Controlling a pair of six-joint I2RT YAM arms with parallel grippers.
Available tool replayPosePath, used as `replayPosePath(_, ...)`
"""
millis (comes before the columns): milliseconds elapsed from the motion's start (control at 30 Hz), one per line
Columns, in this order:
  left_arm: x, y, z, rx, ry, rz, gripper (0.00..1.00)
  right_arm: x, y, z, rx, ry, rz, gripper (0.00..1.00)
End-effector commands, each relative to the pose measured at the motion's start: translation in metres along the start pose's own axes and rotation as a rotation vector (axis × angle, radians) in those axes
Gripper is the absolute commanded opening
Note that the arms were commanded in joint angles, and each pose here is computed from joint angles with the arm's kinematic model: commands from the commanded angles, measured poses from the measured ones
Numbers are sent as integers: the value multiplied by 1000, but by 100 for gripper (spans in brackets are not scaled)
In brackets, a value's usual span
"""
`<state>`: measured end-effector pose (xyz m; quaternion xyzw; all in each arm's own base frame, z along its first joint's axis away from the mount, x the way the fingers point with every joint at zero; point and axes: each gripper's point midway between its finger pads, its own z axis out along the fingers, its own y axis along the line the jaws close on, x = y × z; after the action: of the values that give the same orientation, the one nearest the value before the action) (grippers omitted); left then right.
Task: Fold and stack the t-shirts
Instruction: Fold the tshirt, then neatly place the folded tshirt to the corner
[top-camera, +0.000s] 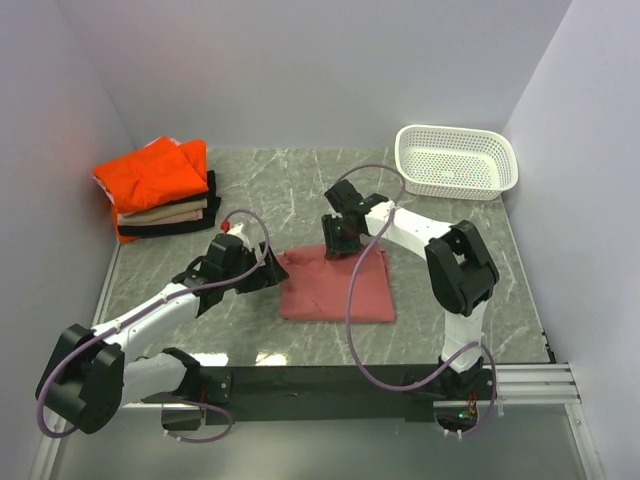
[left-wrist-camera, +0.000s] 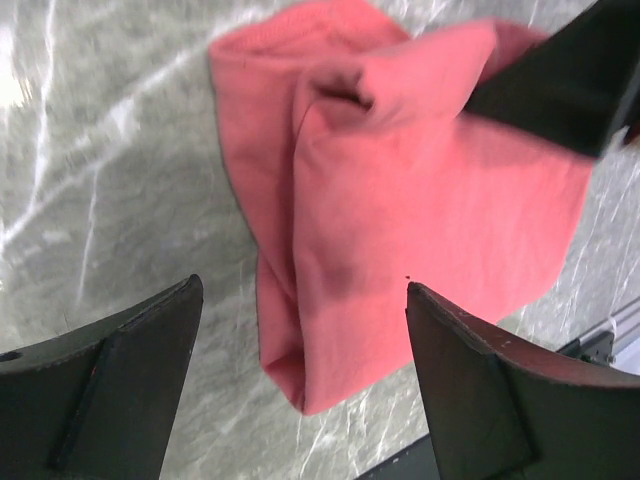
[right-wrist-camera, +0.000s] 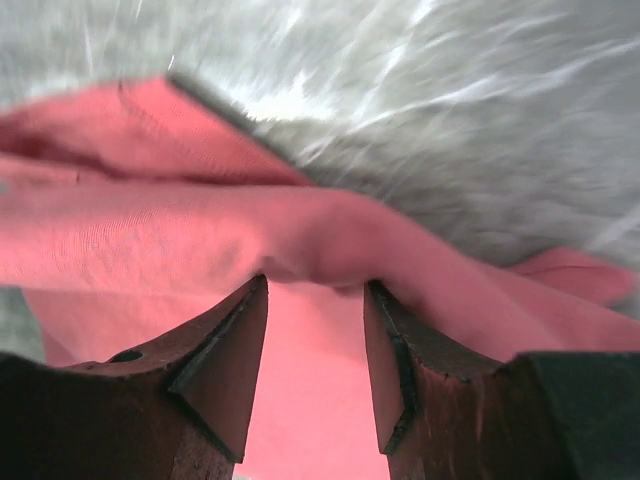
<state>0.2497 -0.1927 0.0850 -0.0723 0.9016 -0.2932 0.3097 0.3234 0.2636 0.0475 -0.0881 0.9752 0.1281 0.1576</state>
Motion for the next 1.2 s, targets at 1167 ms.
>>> replayPosePath(1167, 79, -9, 63, 230, 167, -175, 98, 122, -10, -12, -18, 17, 81, 50)
